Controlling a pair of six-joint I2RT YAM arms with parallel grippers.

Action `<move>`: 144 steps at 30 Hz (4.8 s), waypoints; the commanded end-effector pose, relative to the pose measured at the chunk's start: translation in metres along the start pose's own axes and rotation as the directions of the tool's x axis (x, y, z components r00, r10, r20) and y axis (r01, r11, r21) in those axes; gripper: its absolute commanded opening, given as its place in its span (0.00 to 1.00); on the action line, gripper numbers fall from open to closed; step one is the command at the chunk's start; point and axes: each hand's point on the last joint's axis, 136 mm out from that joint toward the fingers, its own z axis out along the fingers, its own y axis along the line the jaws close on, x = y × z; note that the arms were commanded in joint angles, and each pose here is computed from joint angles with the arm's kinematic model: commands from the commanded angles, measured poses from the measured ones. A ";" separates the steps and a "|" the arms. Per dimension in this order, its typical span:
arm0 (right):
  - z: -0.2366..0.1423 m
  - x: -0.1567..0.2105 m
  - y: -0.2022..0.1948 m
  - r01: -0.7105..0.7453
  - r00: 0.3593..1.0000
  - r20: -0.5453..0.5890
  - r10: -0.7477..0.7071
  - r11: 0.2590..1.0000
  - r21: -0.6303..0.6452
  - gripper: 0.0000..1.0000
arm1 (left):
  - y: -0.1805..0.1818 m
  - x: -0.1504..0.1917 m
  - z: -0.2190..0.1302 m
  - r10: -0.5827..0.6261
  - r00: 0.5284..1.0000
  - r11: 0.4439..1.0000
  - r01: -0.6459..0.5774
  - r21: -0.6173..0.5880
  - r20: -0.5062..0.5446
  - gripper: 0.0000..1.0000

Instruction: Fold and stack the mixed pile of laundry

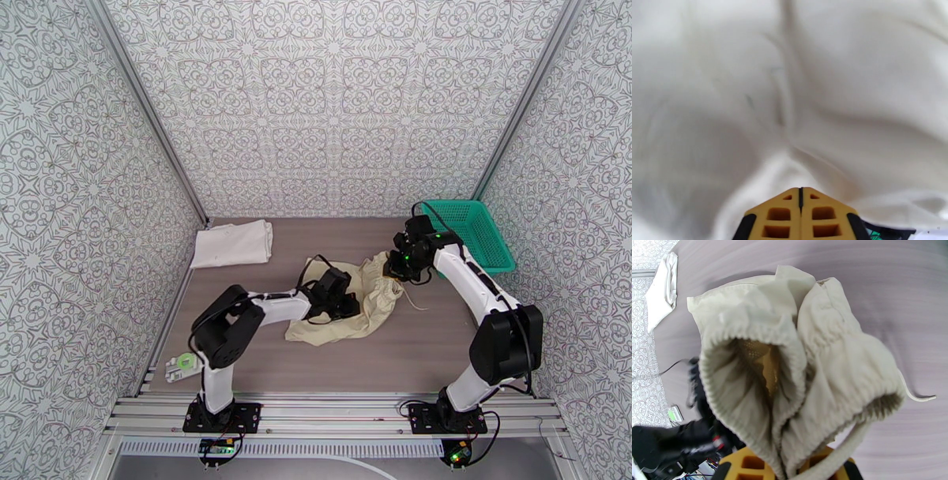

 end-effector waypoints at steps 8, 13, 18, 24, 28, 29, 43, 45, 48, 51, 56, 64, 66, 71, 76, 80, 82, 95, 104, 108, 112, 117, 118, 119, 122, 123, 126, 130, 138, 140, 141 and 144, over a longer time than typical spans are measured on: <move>-0.002 -0.002 0.010 0.005 1.000 0.015 -0.005 0.999 -0.034 0.00 | 0.007 0.039 -0.001 0.006 0.998 1.000 -0.008 -0.030 -0.062 0.00; 0.000 -0.001 0.011 -0.001 1.000 0.009 0.002 0.999 -0.047 0.00 | 0.011 0.052 0.019 -0.025 0.994 1.000 0.024 -0.006 -0.105 0.00; -0.003 0.000 0.014 -0.003 1.000 0.016 0.003 0.999 -0.048 0.00 | 0.020 0.062 0.036 -0.053 0.991 0.998 0.055 0.014 -0.127 0.00; -0.005 0.004 0.032 -0.020 1.000 0.007 0.021 0.995 -0.100 0.00 | 0.015 0.057 0.025 -0.040 0.995 0.998 0.044 0.042 -0.091 0.00; -0.003 0.011 0.045 -0.051 0.999 -0.006 0.051 0.995 -0.082 0.00 | 0.001 0.039 -0.003 -0.021 0.999 0.995 0.023 0.097 -0.026 0.00; -0.003 0.013 0.048 -0.057 0.998 -0.010 0.056 0.996 -0.064 0.00 | -0.003 0.034 -0.014 -0.010 1.000 0.994 0.011 0.110 -0.009 0.00; -0.012 0.013 0.075 -0.048 0.999 0.021 0.047 0.998 0.040 0.00 | 0.112 0.004 -0.107 -0.033 0.996 0.990 0.044 -0.132 0.085 0.00; -0.012 0.011 0.077 -0.057 0.998 0.027 0.056 0.997 0.051 0.00 | 0.129 0.003 -0.110 -0.053 0.994 0.984 0.068 -0.164 0.099 0.00; -0.011 0.010 0.079 -0.062 0.998 0.036 0.060 0.995 0.073 0.00 | 0.140 0.006 -0.108 -0.075 0.991 0.981 0.093 -0.169 0.110 0.00; -0.009 0.008 0.082 -0.065 0.997 0.040 0.061 0.993 0.101 0.00 | 0.140 0.017 -0.093 -0.096 0.992 0.986 0.106 -0.130 0.084 0.00; -0.002 0.005 0.091 -0.075 0.996 0.058 0.068 0.986 0.146 0.00 | 0.142 0.041 -0.065 -0.147 0.987 0.985 0.152 -0.087 0.058 0.00; 0.017 0.010 0.126 -0.025 0.998 0.054 0.015 0.983 0.181 0.00 | 0.129 0.044 -0.056 -0.157 0.983 0.987 0.158 -0.008 0.096 0.00; 0.021 0.012 0.135 -0.002 0.999 0.053 -0.009 0.981 0.193 0.00 | 0.127 0.037 -0.067 -0.154 0.980 0.988 0.156 -0.004 0.126 0.00; 0.040 0.024 0.148 0.022 0.999 0.028 -0.028 0.977 0.213 0.00 | 0.116 0.019 -0.113 -0.119 0.970 0.992 0.123 -0.007 0.211 0.10; 0.065 0.031 0.153 0.012 1.000 0.012 -0.015 0.970 0.243 0.00 | 0.110 0.007 -0.162 -0.095 0.955 0.995 0.101 -0.005 0.282 0.18; 0.080 0.034 0.157 -0.009 1.000 0.025 0.002 0.964 0.267 0.00 | 0.147 0.008 -0.186 -0.182 0.928 0.978 0.205 -0.039 0.325 0.18; 0.086 0.037 0.161 -0.015 1.000 0.027 0.008 0.965 0.263 0.00 | 0.168 0.012 -0.193 -0.233 0.910 0.964 0.264 -0.046 0.342 0.17; 0.116 0.060 0.192 -0.080 0.997 0.010 0.079 0.976 0.205 0.17 | 0.218 0.024 -0.151 -0.321 0.908 0.932 0.354 -0.083 0.269 0.14; 0.129 0.073 0.210 -0.062 0.998 -0.001 0.063 0.982 0.181 0.32 | 0.220 0.028 -0.124 -0.338 0.913 0.930 0.361 -0.066 0.229 0.10; 0.130 0.079 0.221 -0.049 0.998 -0.018 0.052 0.987 0.150 0.36 | 0.220 0.027 -0.123 -0.337 0.912 0.931 0.360 -0.062 0.233 0.09; 0.140 0.090 0.230 -0.037 0.998 -0.042 0.042 0.991 0.126 0.40 | 0.218 0.026 -0.121 -0.336 0.913 0.933 0.357 -0.055 0.230 0.09; 0.155 0.099 0.233 -0.020 0.997 -0.074 0.029 0.993 0.118 0.42 | 0.216 0.026 -0.121 -0.336 0.914 0.933 0.356 -0.052 0.229 0.09; 0.159 0.099 0.232 -0.014 0.997 -0.078 0.024 0.993 0.120 0.43 | 0.217 0.026 -0.122 -0.337 0.913 0.932 0.358 -0.053 0.231 0.08; 0.164 0.100 0.230 -0.008 0.997 -0.080 0.018 0.992 0.122 0.42 | 0.216 0.026 -0.123 -0.335 0.913 0.933 0.356 -0.054 0.233 0.08; 0.177 0.103 0.226 0.019 0.995 -0.098 -0.007 0.992 0.123 0.42 | 0.215 0.026 -0.127 -0.332 0.912 0.933 0.355 -0.059 0.243 0.08; 0.180 0.104 0.225 0.027 0.994 -0.104 -0.014 0.992 0.127 0.42 | 0.214 0.026 -0.129 -0.327 0.912 0.934 0.352 -0.062 0.246 0.08; 0.190 0.108 0.227 0.063 0.990 -0.130 -0.049 0.992 0.106 0.42 | 0.211 0.026 -0.139 -0.310 0.914 0.935 0.343 -0.089 0.260 0.09; 0.176 0.104 0.241 0.160 0.981 -0.119 -0.153 0.986 0.049 0.42 | 0.201 0.022 -0.163 -0.262 0.922 0.940 0.311 -0.140 0.287 0.12; 0.116 0.098 0.221 0.286 0.957 -0.047 -0.285 0.958 0.027 0.41 | 0.204 0.012 -0.193 -0.224 0.918 0.933 0.299 -0.201 0.328 0.17; 0.112 0.101 0.205 0.290 0.956 -0.049 -0.288 0.956 0.037 0.37 | 0.210 0.010 -0.188 -0.236 0.918 0.930 0.309 -0.201 0.318 0.14; 0.114 0.103 0.199 0.293 0.955 -0.054 -0.291 0.955 0.043 0.32 | 0.211 0.008 -0.186 -0.237 0.918 0.929 0.310 -0.201 0.317 0.12; 0.123 0.113 0.190 0.313 0.947 -0.092 -0.309 0.949 0.035 0.18 | 0.213 0.001 -0.179 -0.237 0.922 0.931 0.305 -0.198 0.305 0.10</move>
